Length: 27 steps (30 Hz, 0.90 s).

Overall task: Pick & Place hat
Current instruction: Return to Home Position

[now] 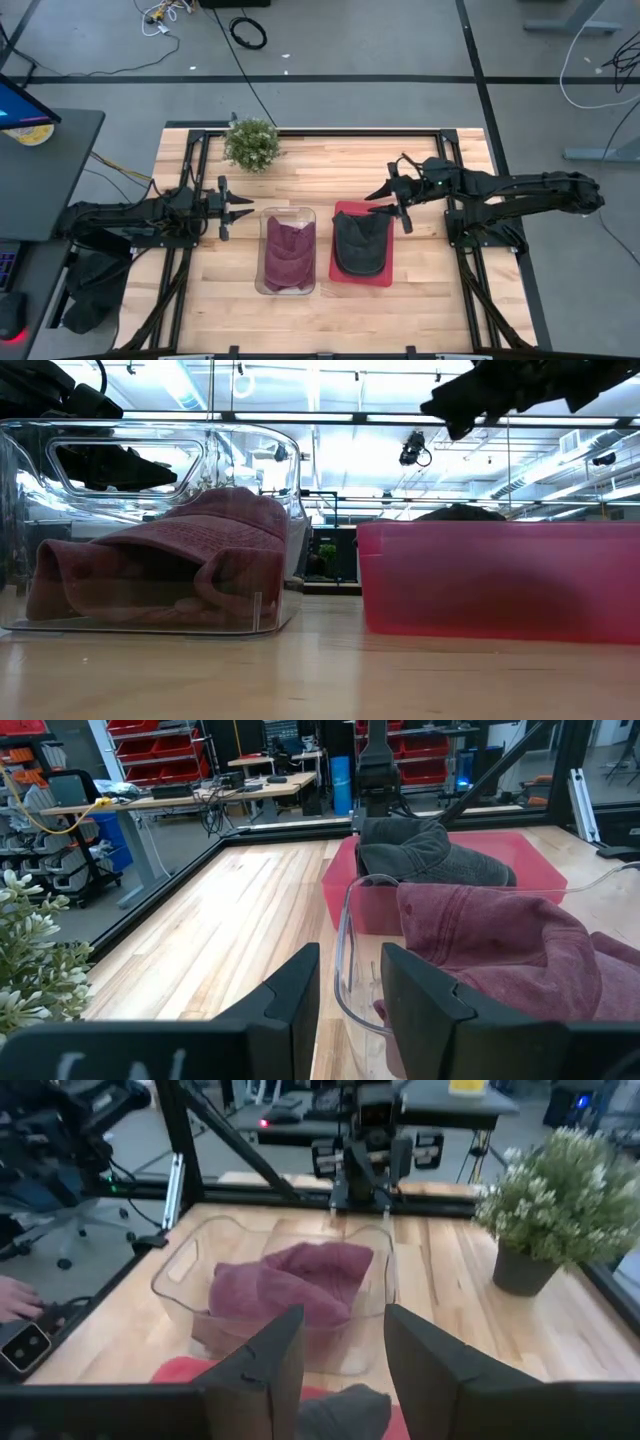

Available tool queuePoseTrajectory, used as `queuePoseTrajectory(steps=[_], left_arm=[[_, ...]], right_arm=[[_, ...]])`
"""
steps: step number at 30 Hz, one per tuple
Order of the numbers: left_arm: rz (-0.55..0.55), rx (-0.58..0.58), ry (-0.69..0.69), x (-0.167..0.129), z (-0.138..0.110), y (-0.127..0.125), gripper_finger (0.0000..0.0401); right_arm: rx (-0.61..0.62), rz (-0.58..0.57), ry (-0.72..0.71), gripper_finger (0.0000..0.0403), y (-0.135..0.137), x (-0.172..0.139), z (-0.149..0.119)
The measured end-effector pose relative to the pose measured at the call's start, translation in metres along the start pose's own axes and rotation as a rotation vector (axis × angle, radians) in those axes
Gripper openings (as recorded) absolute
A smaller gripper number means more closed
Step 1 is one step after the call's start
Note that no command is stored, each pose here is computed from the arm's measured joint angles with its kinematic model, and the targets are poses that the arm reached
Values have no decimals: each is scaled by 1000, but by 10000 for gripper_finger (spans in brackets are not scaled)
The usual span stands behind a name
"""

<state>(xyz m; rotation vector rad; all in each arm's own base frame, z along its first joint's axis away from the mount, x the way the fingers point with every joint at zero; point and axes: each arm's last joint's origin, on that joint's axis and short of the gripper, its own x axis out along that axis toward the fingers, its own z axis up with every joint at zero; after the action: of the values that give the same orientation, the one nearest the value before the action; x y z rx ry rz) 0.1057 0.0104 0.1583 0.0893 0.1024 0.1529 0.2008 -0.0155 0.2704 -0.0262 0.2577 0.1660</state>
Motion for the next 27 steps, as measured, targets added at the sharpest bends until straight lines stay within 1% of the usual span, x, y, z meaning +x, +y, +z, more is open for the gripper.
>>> queuePoseTrajectory(steps=[6,9,11,13,16,20,22,27], left_arm=[[0,0,1,0,0,0,115],[0,0,0,0,0,0,115],[0,0,1,0,0,0,115],[0,0,0,0,0,0,115],[0,0,0,0,0,0,115],[0,0,0,0,0,0,115],[0,0,0,0,0,0,115],[0,0,0,0,0,0,115]], right_arm=[[-19,-3,-47,142,5,-21,8],[-35,-8,-114,142,9,-34,10],[-38,-24,-166,142,11,-42,4],[-40,-65,-219,142,12,-48,-3],[-39,-161,-267,142,14,-59,-20],[-33,-298,-354,142,16,-78,-35],[-42,-317,-398,142,19,-87,-39],[-71,-316,-513,142,25,-107,-47]])
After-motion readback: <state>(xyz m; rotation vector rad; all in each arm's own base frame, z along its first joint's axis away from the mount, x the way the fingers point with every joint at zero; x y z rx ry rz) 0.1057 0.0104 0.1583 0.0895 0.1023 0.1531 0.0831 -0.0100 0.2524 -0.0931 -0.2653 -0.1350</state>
